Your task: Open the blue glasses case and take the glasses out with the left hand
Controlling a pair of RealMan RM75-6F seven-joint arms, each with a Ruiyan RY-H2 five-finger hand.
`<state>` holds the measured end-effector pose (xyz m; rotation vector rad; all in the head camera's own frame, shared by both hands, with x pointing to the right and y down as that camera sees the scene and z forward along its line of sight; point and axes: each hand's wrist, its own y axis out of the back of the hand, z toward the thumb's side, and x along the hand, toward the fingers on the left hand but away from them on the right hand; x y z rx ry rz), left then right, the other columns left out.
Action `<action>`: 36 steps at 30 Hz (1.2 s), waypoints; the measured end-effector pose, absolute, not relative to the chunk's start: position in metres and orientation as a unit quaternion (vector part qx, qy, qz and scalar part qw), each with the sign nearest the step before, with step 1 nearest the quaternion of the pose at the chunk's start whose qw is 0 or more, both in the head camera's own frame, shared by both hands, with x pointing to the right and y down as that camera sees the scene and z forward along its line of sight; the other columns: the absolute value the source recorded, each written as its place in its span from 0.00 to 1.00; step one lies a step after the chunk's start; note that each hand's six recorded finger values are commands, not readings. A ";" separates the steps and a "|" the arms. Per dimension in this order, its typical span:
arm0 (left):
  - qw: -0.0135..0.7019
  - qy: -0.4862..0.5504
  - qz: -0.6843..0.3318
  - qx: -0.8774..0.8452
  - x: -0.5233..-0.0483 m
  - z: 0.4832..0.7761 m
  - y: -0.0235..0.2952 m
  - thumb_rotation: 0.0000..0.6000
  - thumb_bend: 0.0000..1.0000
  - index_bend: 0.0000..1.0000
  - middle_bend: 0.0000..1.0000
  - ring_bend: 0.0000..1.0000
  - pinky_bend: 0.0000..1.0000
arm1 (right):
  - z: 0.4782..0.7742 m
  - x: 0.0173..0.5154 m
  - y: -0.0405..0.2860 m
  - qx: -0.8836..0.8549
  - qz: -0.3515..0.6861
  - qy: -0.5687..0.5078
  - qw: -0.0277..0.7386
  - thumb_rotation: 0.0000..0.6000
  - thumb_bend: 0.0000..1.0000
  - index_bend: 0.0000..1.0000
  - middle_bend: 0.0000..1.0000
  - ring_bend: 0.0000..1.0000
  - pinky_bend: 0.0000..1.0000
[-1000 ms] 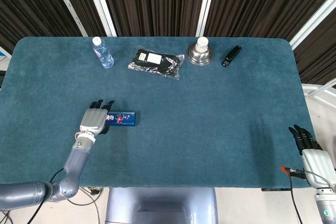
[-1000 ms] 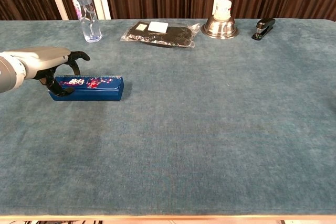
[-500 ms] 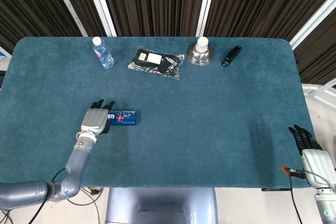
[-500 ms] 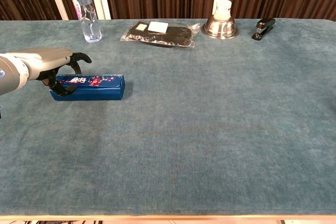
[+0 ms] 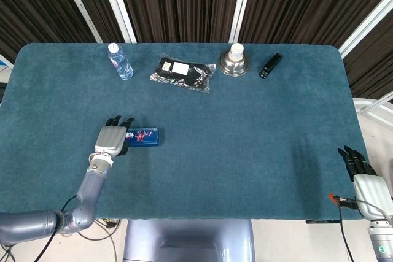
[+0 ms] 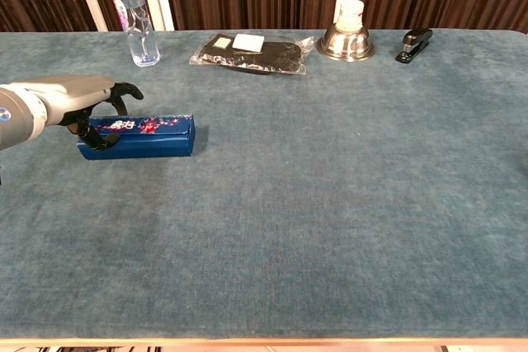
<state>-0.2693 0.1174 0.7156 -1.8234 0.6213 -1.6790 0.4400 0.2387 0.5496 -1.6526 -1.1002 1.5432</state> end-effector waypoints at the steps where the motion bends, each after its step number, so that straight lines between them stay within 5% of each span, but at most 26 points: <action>1: 0.289 0.233 -0.629 -0.684 -0.268 0.716 0.117 1.00 0.54 0.10 0.28 0.04 0.11 | 0.550 0.440 0.239 -0.625 0.584 -0.416 0.308 1.00 0.12 0.00 0.00 0.00 0.21; 36: 0.317 0.234 -0.624 -0.675 -0.251 0.726 0.091 1.00 0.44 0.09 0.20 0.04 0.11 | 0.551 0.442 0.238 -0.622 0.588 -0.420 0.302 1.00 0.12 0.00 0.00 0.00 0.21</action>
